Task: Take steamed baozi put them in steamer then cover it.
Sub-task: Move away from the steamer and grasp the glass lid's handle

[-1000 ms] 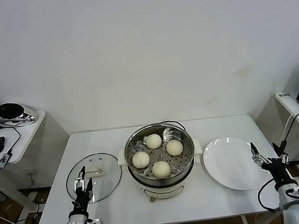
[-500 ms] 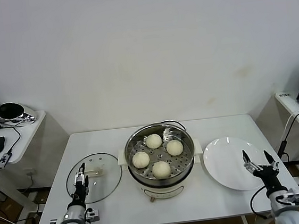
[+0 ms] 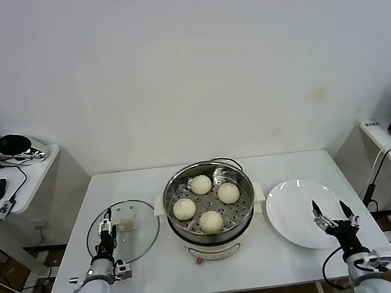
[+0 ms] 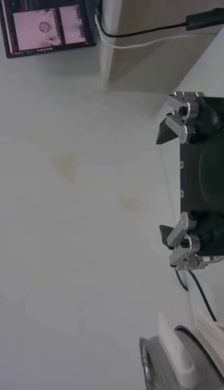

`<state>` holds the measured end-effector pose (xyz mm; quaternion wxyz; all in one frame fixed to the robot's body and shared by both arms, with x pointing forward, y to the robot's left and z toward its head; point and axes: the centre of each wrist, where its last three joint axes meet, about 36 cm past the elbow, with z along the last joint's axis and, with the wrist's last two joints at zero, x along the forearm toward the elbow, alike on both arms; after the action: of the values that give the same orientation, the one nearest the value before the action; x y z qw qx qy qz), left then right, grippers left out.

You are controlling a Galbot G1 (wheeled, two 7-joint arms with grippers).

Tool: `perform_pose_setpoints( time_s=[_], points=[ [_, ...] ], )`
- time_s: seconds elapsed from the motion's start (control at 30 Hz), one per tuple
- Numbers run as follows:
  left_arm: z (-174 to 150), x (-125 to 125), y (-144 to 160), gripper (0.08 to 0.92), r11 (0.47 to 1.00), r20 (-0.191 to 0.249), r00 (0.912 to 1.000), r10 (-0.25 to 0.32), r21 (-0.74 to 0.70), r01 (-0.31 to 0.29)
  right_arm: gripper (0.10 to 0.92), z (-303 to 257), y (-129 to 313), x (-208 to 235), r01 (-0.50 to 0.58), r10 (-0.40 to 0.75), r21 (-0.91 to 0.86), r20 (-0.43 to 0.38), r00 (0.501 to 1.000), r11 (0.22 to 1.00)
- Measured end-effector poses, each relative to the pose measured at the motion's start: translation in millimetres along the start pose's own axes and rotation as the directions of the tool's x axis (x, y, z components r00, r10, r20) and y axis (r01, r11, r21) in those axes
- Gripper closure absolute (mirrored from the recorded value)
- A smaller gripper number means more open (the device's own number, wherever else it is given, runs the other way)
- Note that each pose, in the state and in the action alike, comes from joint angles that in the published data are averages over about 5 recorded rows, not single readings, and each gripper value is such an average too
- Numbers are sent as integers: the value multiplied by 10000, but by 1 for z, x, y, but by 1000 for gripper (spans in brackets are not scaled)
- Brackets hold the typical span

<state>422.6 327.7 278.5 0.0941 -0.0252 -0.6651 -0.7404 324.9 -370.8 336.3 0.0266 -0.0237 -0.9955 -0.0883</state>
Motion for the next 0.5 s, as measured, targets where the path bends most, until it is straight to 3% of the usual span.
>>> perform_pose_setpoints(
  time_s=[0.5],
  points=[
    [-15, -20, -2, 177, 9973, -533, 9984, -204, 689, 241, 200, 9, 6, 1, 22, -22, 32, -98, 9999, 10000]
  ],
)
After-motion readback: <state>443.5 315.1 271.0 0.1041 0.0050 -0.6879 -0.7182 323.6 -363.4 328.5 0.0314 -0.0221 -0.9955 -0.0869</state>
